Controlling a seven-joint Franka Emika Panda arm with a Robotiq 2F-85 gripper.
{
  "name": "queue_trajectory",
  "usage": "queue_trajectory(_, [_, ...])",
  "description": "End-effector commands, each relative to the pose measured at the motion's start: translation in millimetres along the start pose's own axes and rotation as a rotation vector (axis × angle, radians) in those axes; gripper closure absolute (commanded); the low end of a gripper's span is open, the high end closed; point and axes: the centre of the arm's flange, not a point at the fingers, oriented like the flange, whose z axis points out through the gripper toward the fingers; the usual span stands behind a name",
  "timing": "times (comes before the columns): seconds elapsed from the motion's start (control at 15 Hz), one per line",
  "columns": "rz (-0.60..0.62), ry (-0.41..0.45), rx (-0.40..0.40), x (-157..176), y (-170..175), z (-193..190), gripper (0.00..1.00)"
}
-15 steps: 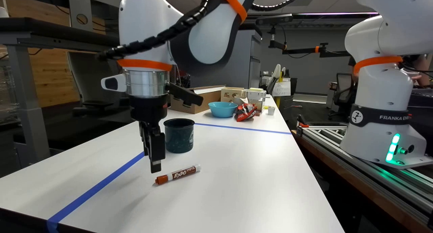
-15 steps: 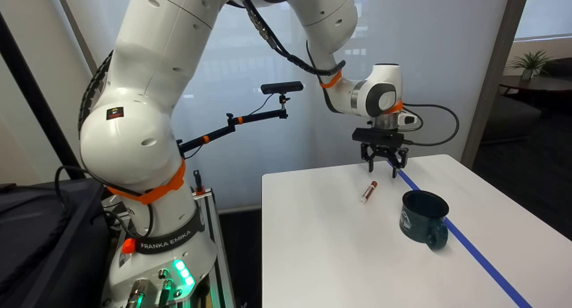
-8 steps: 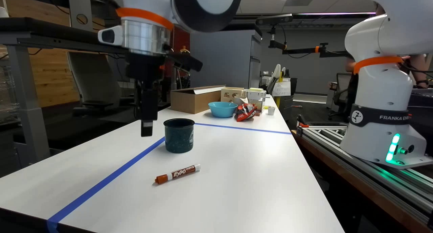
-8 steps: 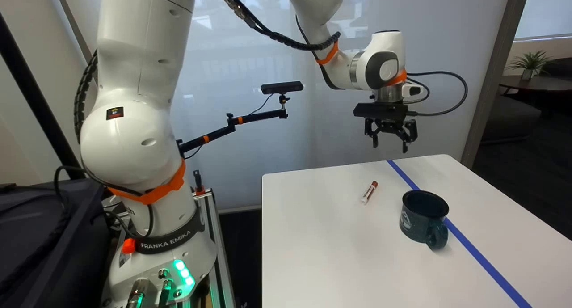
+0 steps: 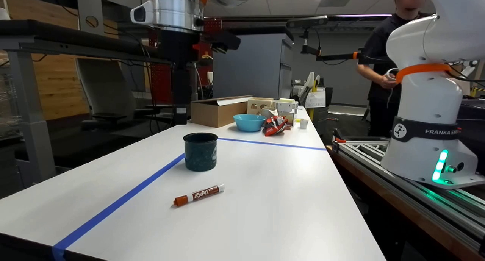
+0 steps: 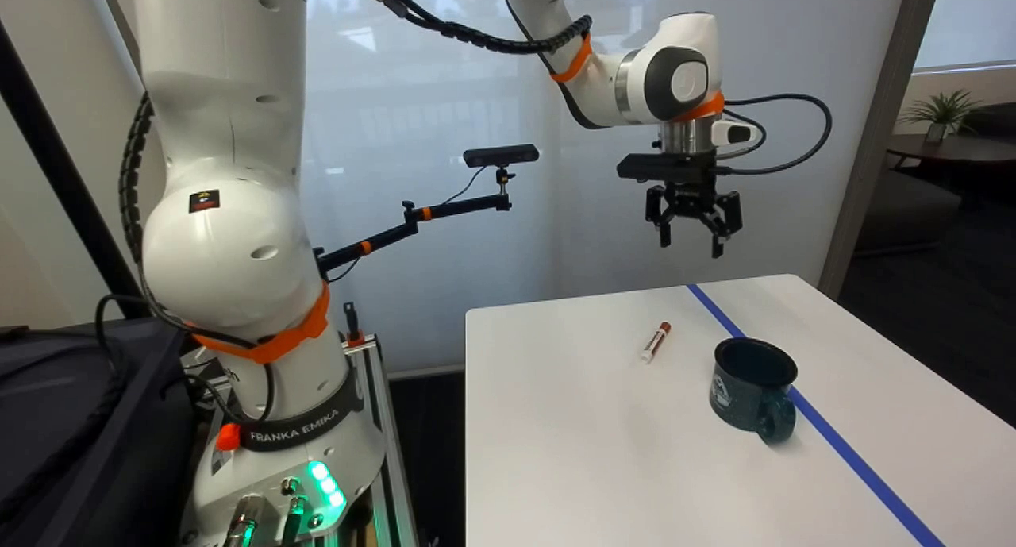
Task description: Remove the marker from the mug cup
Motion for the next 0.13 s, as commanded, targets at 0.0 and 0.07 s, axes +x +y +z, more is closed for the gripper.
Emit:
queue_trajectory(0.0, [-0.001,-0.004,0.001,0.4,-0.6,3.5,0.00])
queue_trajectory(0.07, [-0.001,-0.005,0.002,0.9,-0.8,5.1,0.00])
